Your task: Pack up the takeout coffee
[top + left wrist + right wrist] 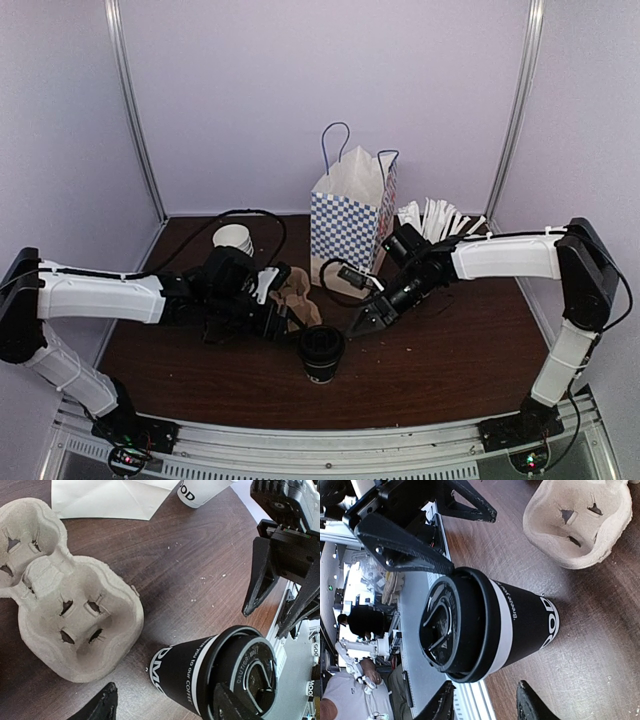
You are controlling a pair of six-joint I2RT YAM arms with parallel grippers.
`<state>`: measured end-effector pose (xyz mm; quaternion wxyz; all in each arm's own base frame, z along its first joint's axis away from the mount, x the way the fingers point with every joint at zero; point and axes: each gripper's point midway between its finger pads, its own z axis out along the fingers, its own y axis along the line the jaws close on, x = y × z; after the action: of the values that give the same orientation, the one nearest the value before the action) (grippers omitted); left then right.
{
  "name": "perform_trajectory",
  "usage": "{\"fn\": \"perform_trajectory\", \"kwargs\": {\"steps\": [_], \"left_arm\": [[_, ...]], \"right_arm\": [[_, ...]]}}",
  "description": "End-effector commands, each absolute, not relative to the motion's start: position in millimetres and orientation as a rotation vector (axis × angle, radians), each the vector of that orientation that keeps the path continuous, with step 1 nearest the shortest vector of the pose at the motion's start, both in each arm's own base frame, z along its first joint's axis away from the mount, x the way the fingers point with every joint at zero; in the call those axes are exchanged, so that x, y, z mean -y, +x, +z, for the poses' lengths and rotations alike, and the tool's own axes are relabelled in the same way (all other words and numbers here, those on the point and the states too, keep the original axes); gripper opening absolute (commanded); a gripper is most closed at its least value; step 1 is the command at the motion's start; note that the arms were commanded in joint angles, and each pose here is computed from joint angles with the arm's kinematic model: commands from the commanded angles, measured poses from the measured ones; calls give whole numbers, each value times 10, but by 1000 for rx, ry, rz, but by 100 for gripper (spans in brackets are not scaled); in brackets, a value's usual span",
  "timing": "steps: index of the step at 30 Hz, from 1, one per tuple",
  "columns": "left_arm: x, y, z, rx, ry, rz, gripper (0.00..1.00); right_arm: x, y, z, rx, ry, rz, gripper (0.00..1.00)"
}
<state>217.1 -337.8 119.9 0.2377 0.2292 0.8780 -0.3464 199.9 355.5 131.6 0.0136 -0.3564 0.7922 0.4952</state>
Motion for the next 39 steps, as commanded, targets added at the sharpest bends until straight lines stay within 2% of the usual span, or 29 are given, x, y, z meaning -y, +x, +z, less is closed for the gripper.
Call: {"fn": "perform_trajectory", "kwargs": {"steps": [1, 11, 17, 23, 27, 32, 39], "left_arm": [[3514, 2236, 1345, -2340, 661, -996, 66], [3521, 2255, 1286, -2355, 667, -976, 66], [3474, 2296, 1257, -2367, 659, -938, 66], [3220, 2329, 1595, -2328, 642, -809, 67], [3203, 2142, 1812, -2314, 585, -958, 68], [3413, 1826, 1702, -2325, 530, -1162, 68], [3653, 1635, 1487, -2369, 573, -1172, 69]], "right_arm": [[-3609, 2051, 1337, -2444, -1080, 1553, 42], [-3680, 2048, 1283, -2464, -1063, 1631, 40], [-3671, 2047, 1243, -2485, -1047, 1632, 35], [-3691, 2062, 1221, -2500, -1027, 1639, 30], [-3698, 2068, 1222, -2506, -1019, 1642, 29], [-3698, 2071, 1248, -2503, -1013, 1646, 28], [-3698, 2064, 1275, -2500, -1008, 1648, 27]]}}
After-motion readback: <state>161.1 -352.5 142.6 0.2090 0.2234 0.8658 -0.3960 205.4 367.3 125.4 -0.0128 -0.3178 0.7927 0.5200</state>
